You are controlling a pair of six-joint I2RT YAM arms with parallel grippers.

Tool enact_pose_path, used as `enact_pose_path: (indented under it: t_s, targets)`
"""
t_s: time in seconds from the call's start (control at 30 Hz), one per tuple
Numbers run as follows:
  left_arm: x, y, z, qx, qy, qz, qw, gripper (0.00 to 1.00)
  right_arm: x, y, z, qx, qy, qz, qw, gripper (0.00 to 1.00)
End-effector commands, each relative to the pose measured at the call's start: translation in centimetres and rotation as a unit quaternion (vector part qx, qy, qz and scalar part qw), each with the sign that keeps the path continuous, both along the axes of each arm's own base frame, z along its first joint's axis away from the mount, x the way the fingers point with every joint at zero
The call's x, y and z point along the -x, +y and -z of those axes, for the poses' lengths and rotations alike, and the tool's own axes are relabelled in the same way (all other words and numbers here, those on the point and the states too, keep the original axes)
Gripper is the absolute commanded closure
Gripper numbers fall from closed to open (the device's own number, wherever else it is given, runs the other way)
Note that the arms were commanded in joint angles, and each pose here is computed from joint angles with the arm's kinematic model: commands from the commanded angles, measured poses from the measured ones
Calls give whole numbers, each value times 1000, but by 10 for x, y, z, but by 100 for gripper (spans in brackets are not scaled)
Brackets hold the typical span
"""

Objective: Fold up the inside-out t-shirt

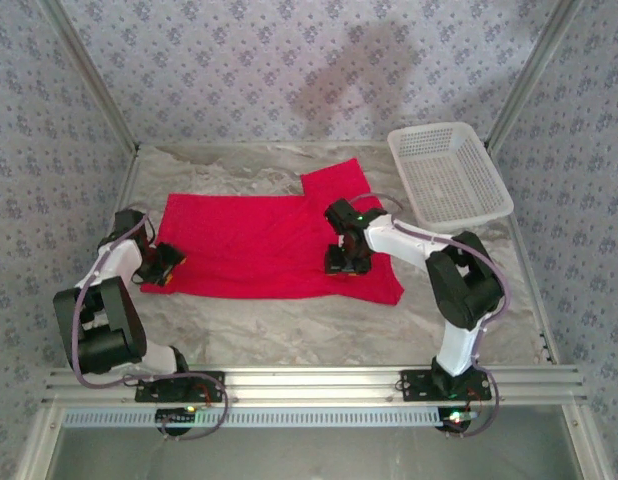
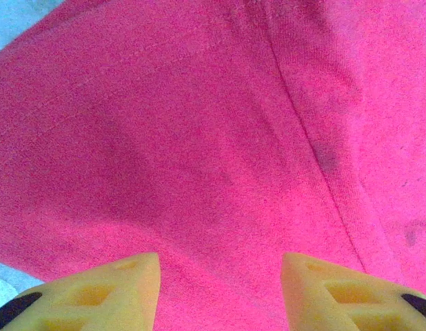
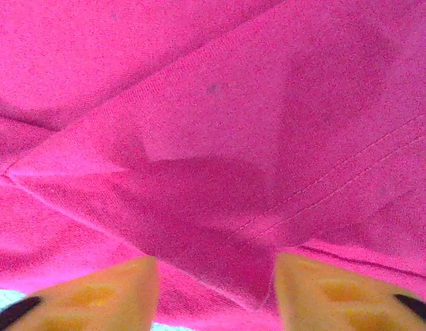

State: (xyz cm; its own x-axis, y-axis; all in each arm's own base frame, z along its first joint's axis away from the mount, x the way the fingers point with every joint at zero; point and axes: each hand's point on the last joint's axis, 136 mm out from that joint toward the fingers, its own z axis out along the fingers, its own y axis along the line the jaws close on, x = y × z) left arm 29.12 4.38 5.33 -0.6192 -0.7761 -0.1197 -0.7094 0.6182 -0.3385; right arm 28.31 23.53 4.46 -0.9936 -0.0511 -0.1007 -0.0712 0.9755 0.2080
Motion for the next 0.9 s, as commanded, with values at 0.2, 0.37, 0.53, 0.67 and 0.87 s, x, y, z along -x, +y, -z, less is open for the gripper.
enact_pose_path:
  t_s: [0.2, 0.37, 0.53, 0.67, 0.87]
  targets:
    - [4, 0, -2, -6, -1, 8, 1000, 51, -10, 8, -18, -8, -16, 2, 1000, 100]
    - [3, -1, -1, -3, -2, 7, 1000, 51, -26, 14, -45, -11, -50, -7, 999, 100]
    - [2, -1, 0, -1, -2, 7, 1000, 52, -50, 21, -55, 9, -71, -24, 997, 100]
    - [1, -2, 2, 0, -4, 8, 1000, 52, -88, 28, -45, 55, -84, -62, 993, 100]
    - [-6, -1, 3, -4, -2, 17, 1000, 52, -148, 36, -45, 82, -104, -60, 989, 78]
